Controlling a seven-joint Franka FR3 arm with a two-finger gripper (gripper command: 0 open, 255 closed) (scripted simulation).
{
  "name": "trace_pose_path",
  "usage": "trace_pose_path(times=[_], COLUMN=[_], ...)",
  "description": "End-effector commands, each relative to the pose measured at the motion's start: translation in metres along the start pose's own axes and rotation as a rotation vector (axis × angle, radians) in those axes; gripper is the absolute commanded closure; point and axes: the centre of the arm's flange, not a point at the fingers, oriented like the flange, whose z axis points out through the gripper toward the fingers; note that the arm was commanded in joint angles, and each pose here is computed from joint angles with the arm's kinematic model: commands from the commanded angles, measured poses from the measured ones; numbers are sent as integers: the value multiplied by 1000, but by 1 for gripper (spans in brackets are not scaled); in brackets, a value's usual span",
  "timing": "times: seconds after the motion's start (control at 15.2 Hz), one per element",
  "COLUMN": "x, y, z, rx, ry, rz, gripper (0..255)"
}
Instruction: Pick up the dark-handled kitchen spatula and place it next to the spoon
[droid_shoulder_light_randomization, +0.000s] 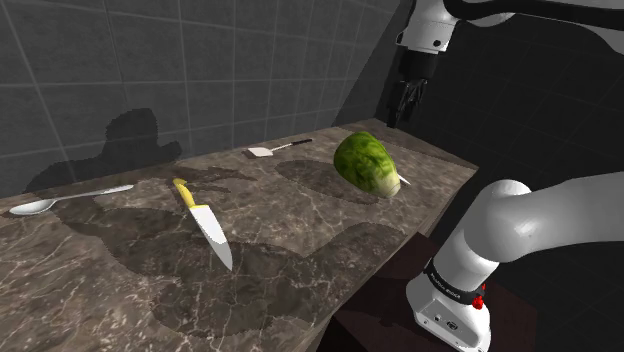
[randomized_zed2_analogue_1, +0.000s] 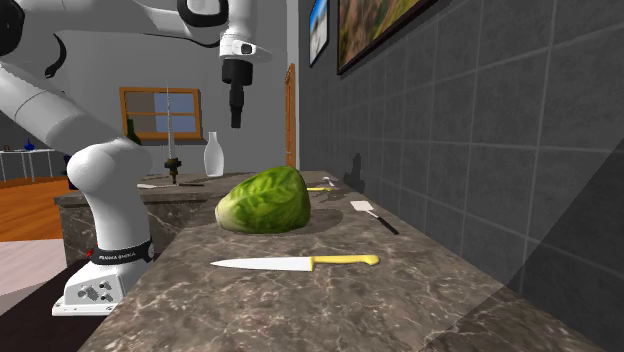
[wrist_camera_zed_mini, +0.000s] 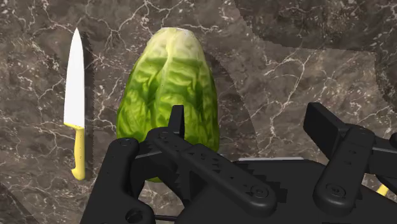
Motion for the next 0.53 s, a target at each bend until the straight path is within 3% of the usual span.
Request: trace_pose_path(times=[0.0, 0.46], x=[0, 67], y=[0, 49], z=[0, 35], rx=[0, -20], ry=[0, 0], rz=[0, -283], gripper=[0, 0])
